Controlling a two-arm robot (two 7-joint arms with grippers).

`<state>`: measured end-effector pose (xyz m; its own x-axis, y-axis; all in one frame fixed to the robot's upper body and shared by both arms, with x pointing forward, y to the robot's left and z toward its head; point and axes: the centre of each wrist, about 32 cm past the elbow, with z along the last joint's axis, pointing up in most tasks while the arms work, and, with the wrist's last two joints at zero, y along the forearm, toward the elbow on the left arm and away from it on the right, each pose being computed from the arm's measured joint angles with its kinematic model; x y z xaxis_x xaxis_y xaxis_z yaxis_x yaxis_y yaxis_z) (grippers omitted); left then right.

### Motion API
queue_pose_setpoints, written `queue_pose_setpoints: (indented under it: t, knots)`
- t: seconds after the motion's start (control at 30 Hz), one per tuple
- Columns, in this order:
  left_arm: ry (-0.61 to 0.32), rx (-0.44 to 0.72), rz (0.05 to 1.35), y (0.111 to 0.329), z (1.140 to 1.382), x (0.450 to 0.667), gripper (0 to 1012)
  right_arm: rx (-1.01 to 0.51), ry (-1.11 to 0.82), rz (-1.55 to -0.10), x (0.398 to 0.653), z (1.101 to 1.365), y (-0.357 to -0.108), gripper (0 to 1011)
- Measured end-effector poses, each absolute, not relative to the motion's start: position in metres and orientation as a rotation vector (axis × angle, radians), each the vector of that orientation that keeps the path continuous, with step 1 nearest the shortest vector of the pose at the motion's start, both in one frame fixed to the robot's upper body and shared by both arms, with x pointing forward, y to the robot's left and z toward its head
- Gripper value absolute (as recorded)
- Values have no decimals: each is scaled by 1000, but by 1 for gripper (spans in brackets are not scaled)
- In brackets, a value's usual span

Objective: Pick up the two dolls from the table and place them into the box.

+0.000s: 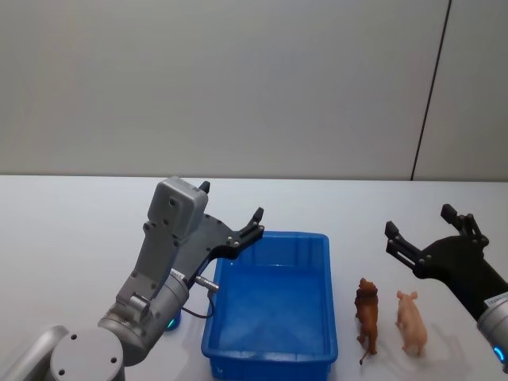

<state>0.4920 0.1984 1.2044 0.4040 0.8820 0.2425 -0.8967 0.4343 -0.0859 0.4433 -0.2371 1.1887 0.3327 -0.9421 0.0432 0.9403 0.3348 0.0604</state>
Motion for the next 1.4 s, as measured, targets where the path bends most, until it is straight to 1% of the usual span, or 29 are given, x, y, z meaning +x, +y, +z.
queue_pose_setpoints:
  t: [1.4]
  knots:
    - [-268, 61, 1124, 198, 1204, 492, 1001, 19, -67, -1242, 442, 1187, -236, 1001]
